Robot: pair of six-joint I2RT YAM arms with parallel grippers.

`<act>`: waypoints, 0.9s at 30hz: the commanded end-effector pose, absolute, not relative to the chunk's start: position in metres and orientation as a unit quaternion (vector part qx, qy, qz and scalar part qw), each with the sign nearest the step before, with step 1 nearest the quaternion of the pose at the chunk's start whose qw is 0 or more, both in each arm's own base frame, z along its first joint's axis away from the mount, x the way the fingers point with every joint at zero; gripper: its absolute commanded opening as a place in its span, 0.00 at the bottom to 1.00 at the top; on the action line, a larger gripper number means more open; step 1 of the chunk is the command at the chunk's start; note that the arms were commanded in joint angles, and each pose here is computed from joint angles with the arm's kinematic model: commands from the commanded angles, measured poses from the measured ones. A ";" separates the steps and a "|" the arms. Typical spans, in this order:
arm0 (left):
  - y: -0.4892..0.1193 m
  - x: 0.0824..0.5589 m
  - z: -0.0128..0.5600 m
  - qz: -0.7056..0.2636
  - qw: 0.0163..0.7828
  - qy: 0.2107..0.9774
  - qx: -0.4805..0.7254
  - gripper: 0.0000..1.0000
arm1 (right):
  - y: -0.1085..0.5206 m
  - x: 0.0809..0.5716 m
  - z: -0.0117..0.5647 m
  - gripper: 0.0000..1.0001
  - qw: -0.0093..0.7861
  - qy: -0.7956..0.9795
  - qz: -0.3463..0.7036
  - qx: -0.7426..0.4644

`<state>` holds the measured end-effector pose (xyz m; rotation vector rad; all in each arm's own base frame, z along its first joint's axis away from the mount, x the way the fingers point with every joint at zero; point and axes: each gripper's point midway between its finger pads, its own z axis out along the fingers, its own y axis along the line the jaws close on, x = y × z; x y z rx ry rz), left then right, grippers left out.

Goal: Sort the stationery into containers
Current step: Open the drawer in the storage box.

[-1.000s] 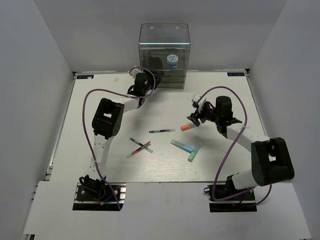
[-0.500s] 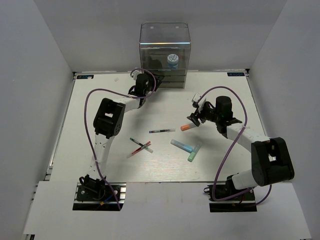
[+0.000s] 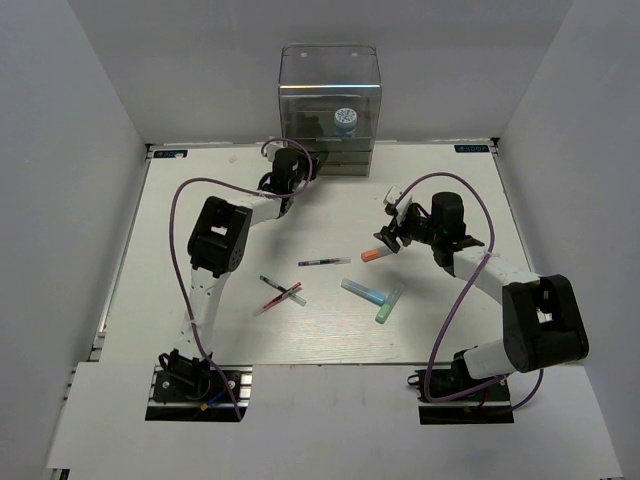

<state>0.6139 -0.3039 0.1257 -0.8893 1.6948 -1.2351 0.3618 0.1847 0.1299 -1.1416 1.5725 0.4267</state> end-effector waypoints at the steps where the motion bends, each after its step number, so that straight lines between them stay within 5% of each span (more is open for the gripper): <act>1: -0.279 0.625 0.113 -0.453 0.449 0.668 -0.383 0.00 | 0.183 0.363 0.130 0.73 0.548 0.662 0.178 -0.480; 27: -0.270 0.555 0.128 -0.469 0.442 0.685 -0.341 0.00 | 0.187 0.363 0.133 0.73 0.550 0.655 0.184 -0.484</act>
